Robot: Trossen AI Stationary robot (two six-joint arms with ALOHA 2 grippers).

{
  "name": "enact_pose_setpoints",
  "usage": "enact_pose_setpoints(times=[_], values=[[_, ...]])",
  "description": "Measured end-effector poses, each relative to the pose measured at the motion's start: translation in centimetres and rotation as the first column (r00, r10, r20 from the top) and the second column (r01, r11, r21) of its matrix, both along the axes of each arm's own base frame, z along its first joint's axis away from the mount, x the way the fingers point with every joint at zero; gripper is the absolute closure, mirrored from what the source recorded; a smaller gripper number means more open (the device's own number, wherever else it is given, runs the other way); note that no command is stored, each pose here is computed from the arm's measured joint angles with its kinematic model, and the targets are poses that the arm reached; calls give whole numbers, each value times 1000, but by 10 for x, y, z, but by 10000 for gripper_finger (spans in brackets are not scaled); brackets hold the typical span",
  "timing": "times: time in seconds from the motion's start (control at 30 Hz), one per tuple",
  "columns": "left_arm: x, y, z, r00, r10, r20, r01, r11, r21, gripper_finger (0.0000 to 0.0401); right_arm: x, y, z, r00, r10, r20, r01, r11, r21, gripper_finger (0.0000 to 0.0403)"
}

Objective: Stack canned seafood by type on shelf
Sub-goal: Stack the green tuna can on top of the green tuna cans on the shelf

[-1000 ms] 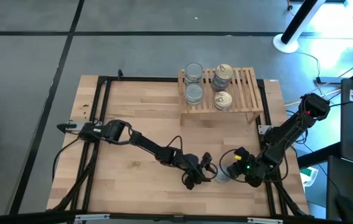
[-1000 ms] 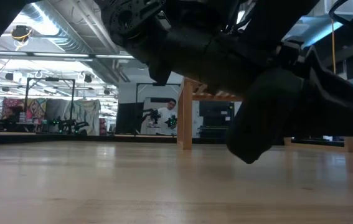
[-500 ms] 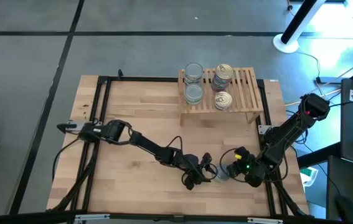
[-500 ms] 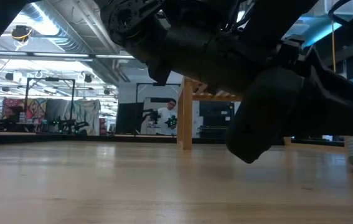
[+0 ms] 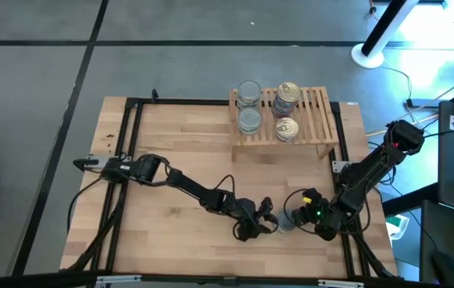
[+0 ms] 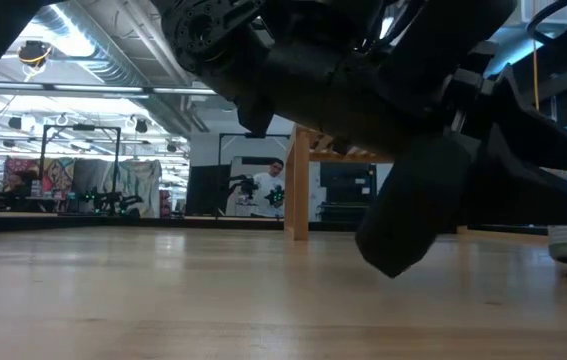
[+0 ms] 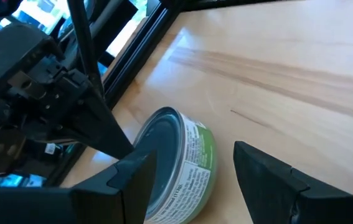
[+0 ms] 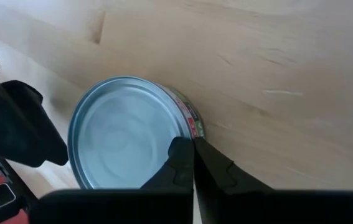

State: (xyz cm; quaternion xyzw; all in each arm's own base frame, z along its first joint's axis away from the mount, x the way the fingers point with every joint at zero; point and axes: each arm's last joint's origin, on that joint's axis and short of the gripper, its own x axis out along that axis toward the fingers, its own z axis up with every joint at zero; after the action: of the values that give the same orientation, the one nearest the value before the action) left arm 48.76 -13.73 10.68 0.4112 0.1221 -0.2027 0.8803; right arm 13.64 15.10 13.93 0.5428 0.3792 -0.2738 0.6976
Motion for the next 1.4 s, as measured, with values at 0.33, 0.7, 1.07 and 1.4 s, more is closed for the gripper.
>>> enact_pose_setpoints(times=[0.33, 0.7, 1.07, 1.4], values=[[0, 0, -1, 1000, 27, -1, -27, 999, 40, 191, 0, 0, 0, 999, -38, -5, 38, 999, 34, 401], [-1, 2, -4, 998, 56, -25, -54, 995, 80, 191, 3, 3, 1, 998, -52, 19, 51, 997, 65, 402], [-3, 0, -5, 999, 16, -31, -11, 989, 149, 191, 11, 12, -11, 993, -101, 66, 95, 992, 83, 402], [-3, -2, -5, 1000, -1, -24, 6, 983, 186, 191, 12, 13, -11, 990, -117, 74, 108, 988, 110, 402]])
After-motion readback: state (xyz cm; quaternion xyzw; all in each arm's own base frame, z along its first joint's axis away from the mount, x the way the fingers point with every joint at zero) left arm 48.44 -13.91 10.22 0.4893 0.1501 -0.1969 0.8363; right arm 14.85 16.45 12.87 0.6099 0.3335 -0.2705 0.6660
